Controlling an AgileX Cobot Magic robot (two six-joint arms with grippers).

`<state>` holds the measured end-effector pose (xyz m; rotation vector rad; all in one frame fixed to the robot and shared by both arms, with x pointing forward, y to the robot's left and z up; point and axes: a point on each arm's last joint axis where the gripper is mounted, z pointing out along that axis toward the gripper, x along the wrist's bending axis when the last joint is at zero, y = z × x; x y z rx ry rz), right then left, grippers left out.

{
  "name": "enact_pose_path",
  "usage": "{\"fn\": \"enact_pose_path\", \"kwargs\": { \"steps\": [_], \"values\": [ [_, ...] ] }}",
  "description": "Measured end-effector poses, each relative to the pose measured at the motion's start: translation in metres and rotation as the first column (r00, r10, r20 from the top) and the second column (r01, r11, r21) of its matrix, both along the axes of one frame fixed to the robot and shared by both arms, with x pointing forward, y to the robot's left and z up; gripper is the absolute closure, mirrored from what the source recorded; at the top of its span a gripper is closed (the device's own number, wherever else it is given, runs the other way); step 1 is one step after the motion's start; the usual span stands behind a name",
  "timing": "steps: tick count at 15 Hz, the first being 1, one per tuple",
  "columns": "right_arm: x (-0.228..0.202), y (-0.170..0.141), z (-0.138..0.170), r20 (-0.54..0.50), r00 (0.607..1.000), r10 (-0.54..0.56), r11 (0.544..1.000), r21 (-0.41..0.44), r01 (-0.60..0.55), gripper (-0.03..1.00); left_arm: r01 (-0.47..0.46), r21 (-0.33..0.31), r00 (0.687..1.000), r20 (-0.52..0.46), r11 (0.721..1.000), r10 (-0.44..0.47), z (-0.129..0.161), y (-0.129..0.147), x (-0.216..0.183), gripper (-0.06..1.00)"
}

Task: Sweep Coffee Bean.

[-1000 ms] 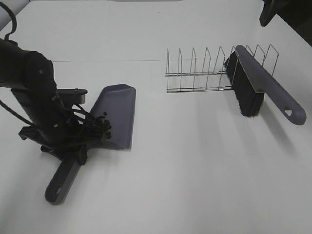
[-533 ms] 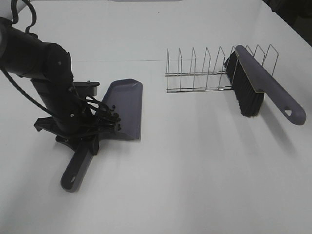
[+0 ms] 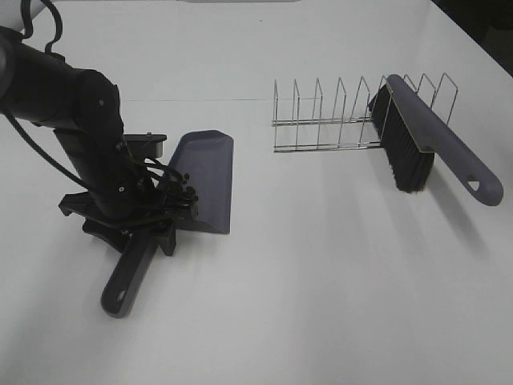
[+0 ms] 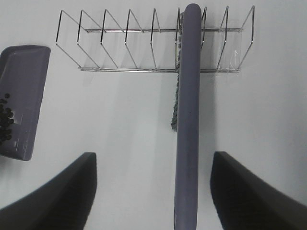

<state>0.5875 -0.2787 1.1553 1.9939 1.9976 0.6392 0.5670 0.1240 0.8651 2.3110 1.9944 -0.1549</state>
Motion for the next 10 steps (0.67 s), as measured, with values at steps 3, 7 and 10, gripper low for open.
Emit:
{"fn": "enact_pose_path", "kwargs": {
  "steps": [3,7,10],
  "values": [
    [-0.009,0.000,0.012,0.034,0.999,0.000,1.000,0.001,0.000,0.38,0.041,0.041,0.999,-0.017,0.998,-0.041,0.006,0.004,-0.003,0.28],
    [-0.048,-0.001,0.000,-0.019,1.000,0.000,1.000,0.004,0.000,0.38,0.038,0.056,0.999,0.009,0.998,-0.038,0.038,0.017,-0.007,0.27],
    [-0.078,-0.002,-0.013,-0.065,0.998,0.000,1.000,0.002,0.000,0.38,0.062,0.041,0.996,0.065,0.997,-0.065,0.069,0.018,-0.005,0.27]
  ]
}}
